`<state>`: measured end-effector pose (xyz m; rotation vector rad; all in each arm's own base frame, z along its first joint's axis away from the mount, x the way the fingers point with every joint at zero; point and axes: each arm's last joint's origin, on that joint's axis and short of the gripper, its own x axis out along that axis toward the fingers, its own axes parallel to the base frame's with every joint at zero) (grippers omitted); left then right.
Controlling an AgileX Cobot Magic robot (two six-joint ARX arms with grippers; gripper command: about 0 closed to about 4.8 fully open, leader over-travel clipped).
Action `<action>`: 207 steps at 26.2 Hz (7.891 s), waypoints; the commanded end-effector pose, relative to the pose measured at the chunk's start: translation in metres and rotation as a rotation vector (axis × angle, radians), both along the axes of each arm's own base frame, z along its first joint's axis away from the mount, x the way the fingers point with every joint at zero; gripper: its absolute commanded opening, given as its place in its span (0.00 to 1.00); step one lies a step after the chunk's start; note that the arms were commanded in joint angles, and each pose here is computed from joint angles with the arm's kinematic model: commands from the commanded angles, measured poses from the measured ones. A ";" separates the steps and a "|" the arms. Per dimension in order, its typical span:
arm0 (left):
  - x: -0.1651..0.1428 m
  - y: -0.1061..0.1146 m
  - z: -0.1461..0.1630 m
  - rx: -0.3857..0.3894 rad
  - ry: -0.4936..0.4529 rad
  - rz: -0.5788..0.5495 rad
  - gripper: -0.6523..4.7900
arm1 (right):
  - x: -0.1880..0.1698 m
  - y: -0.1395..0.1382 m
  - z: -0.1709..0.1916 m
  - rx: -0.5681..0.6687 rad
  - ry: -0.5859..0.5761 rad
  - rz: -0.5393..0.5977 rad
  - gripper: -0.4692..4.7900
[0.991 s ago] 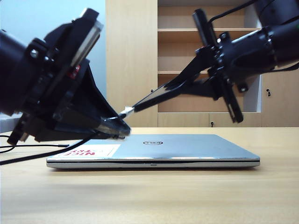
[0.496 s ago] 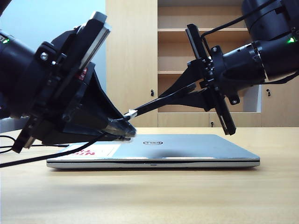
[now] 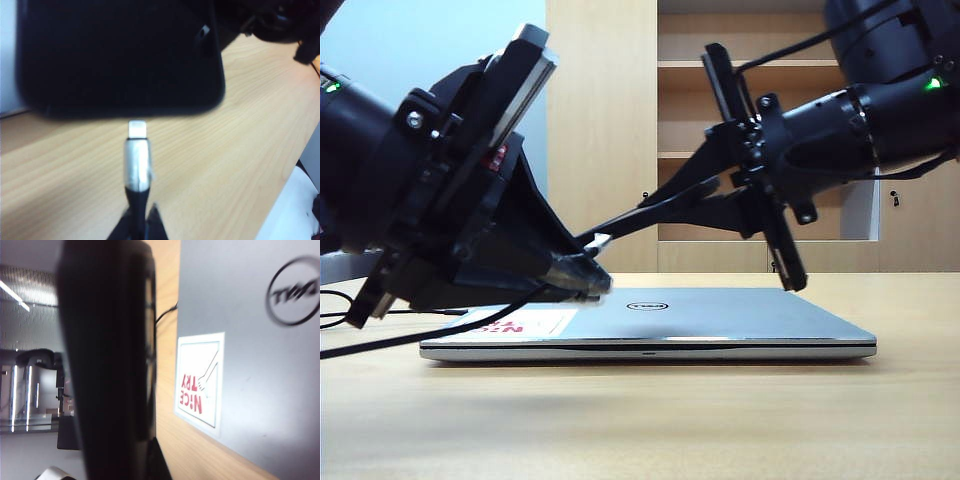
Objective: Pick up the charging cable and the phone, plug the charging cable into the charging port on the phone, and finally place them back on the table.
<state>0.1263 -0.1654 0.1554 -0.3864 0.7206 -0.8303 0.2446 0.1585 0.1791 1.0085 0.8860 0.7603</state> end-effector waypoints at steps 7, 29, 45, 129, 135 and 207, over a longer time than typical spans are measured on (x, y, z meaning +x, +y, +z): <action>0.001 -0.001 0.002 -0.017 -0.011 0.002 0.11 | -0.002 0.005 0.007 0.013 -0.087 0.039 0.08; 0.001 -0.001 0.002 -0.017 -0.011 0.002 0.11 | -0.002 0.003 0.005 -0.018 -0.114 0.087 0.08; 0.001 -0.001 0.002 -0.017 -0.011 0.002 0.11 | -0.001 0.001 0.004 -0.028 -0.106 0.060 0.08; 0.045 0.053 0.090 0.200 -0.391 0.165 0.11 | 0.004 -0.163 0.069 -0.546 0.012 -0.194 0.08; 0.045 0.053 0.090 0.202 -0.391 0.164 0.11 | 0.031 -0.167 0.049 -0.588 0.085 -0.119 0.08; -0.019 0.093 0.091 0.234 -0.403 0.146 0.11 | -0.089 -0.133 0.151 -0.902 -0.503 -0.318 0.08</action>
